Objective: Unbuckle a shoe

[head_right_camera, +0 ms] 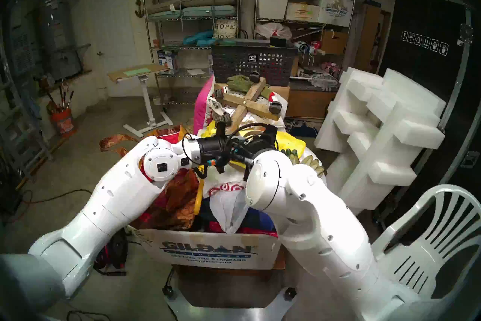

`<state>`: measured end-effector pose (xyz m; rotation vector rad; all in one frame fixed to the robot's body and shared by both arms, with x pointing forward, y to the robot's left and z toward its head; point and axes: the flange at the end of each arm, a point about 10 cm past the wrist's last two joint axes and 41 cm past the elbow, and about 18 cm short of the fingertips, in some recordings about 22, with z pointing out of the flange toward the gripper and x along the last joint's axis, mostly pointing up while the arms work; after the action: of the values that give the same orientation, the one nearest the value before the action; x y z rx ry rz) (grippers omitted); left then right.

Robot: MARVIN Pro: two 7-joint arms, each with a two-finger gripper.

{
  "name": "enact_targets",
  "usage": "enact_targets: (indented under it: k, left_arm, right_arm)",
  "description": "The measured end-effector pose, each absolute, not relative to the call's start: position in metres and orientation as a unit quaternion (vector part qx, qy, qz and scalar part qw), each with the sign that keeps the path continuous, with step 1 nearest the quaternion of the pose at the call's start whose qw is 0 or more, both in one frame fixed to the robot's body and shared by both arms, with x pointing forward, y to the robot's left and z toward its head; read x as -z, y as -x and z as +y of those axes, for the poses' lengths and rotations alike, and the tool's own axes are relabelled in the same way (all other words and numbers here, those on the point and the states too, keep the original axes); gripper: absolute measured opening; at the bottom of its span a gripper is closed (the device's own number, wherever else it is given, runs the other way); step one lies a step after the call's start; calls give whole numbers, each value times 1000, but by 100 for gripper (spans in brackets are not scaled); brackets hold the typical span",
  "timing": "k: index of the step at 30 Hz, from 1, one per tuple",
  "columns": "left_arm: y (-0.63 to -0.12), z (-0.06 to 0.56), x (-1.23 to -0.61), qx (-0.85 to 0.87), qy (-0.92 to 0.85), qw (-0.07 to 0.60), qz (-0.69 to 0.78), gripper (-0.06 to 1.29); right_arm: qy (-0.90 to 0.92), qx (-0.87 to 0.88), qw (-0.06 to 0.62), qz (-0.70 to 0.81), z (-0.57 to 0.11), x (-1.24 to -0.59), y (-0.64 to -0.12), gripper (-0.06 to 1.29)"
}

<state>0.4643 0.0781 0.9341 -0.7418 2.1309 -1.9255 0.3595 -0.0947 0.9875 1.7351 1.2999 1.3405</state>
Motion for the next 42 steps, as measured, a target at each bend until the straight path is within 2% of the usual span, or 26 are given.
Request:
enact_targets:
  k: [10,11,12,14,18,42]
  left_arm:
    - [-464,79,-933,644,250,89,717,22]
    - [-464,79,-933,644,250,89,717,22]
    - [-464,79,-933,644,250,89,717,22]
    - [-464,79,-933,645,250,88,717,22]
    - [-463,78,-933,645,248,87,717,22]
    - [-461,77,-935,643,242,85,722,22]
  right_arm:
    - [-647,-504,295,490,-92,-985,-358,33]
    - [-647,-504,296,490,-92,-985,-358,20]
    - [-646,-504,298,489,-93,-985,-358,15]
    - [-646,-504,300,488,-93,-986,-358,14]
    - [-646,-505,304,486,-94,-987,-359,-2]
    - [-654,-506,312,468,-93,-989,-371,-2]
